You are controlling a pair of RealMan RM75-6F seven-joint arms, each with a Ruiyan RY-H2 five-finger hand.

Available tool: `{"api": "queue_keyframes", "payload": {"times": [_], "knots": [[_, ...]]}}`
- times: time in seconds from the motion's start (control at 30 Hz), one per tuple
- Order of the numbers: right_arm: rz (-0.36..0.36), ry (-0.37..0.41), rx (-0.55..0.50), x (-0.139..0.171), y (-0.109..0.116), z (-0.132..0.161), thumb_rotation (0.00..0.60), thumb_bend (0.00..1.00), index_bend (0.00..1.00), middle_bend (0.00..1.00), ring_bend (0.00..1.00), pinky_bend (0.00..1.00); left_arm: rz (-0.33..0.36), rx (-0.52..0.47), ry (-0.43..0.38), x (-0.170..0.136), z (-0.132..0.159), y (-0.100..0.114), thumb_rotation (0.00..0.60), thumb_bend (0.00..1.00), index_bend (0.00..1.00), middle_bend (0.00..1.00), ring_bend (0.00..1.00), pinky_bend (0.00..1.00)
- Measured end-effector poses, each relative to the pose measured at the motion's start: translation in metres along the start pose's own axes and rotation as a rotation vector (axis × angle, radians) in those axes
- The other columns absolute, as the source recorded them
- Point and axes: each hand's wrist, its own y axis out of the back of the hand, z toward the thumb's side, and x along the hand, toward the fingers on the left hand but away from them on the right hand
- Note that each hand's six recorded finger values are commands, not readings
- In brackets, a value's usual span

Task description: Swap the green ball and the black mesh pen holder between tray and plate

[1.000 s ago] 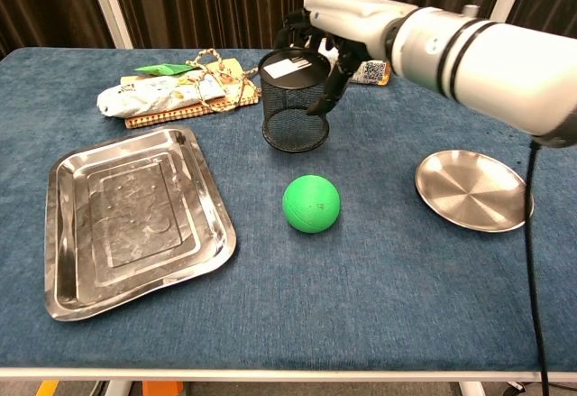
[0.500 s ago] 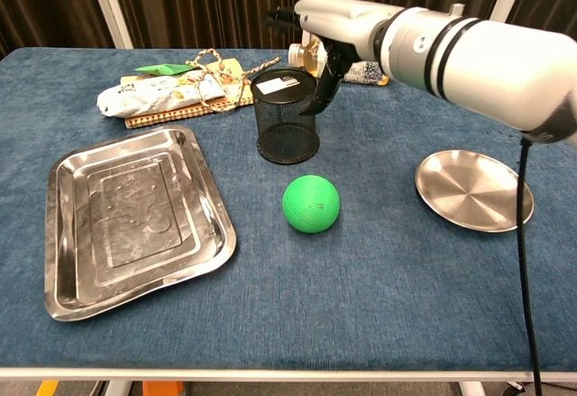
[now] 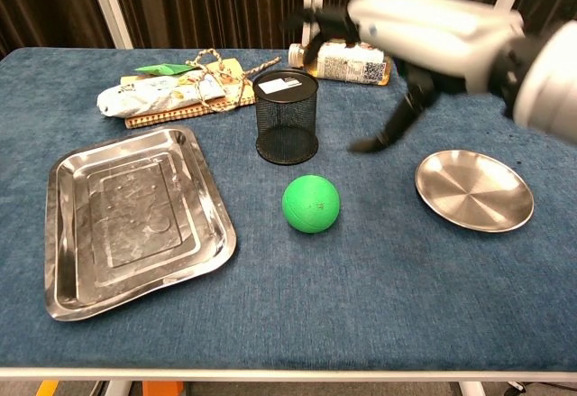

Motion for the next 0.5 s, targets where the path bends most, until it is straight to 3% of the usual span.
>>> {"api": "queue_keyframes", "payload": {"times": [0.27,0.5], "knots": [[0.104,-0.019,-0.002,-0.003,-0.037,-0.002,0.6,0.1,0.06,0.21,0.12,0.19,-0.001,-0.002,-0.022,-0.001,0.004,0.002,0.6,0.09,0.13,0.16,0.08,0.3],[0.143,-0.011,0.0,-0.014,-0.05,0.007,0.6,0.1,0.06,0.21,0.12,0.19,-0.014,-0.009,-0.033,-0.004,0.003,-0.001,0.6,0.09,0.13,0.15,0.08,0.3]]}}
